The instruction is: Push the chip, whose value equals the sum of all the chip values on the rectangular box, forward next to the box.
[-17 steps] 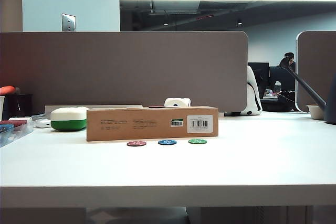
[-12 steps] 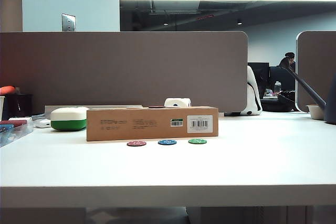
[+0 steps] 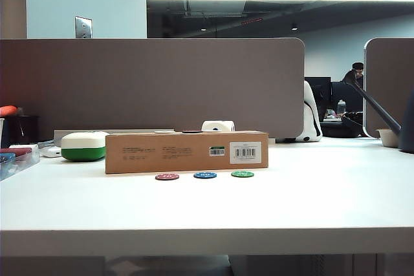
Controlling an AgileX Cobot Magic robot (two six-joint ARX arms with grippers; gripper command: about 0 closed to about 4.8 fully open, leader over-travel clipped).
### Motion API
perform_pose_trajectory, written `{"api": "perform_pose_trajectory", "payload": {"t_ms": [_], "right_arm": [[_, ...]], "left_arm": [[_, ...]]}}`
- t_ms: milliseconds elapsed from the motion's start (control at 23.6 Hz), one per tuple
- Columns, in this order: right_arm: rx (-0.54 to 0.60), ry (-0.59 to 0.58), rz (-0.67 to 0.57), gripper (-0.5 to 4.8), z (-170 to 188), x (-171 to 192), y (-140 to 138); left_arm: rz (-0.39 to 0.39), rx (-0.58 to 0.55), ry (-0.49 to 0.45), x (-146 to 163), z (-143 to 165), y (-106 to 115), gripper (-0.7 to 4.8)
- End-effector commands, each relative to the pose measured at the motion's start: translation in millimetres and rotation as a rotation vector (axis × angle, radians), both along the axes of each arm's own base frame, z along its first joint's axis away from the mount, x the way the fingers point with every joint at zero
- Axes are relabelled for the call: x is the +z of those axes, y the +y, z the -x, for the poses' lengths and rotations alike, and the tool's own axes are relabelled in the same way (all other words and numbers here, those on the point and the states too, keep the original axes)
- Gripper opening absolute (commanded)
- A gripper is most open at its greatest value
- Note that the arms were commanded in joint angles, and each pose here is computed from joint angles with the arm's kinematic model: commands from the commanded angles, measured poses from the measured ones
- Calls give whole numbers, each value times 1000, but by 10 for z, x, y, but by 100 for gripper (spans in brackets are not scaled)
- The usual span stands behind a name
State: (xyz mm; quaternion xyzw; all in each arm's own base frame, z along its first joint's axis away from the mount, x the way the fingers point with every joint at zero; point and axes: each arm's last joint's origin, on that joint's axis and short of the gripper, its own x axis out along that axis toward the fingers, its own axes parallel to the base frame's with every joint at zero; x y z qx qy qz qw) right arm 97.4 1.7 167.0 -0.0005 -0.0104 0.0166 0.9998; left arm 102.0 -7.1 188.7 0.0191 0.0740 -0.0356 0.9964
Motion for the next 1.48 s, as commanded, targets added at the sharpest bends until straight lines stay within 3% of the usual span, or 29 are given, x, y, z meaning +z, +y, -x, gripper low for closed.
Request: {"api": "perform_pose_trajectory", "payload": {"t_ms": [42,169,254,296,466,593,931,1186,1482], "right_arm": [[-2,-11,-1,-5,-1,-1,-1],[-2,-11,-1,-5,-1,-1,-1],[-2,-11,-1,-5,-1,-1,-1],[-1,-14,-1,-5,-1,1,-1],[-2,-13,-1,-5,-1,1,-1],[-2,-20,-1,-5,0,8,-1],[48,-16,-23,-5,0,5,13],[60,-4,-293,-5,1,9,14],[67,-31,-339,-5,2,38,15]], "left_arm": [[-8,-94,40,409,-174,-121,-5],[-17,-186,89,933,-588,-342,-5],[-23,-220,111,1103,-839,-474,-5],[-28,-258,128,1203,-1109,-643,-5],[-59,-334,233,1150,-1658,-1064,-5],[-93,-367,353,977,-1879,-1276,-5],[-112,-439,428,808,-1957,-1497,-5],[-53,-601,445,811,-1925,-1549,-5],[-57,-602,473,758,-1930,-1552,-5]]}}
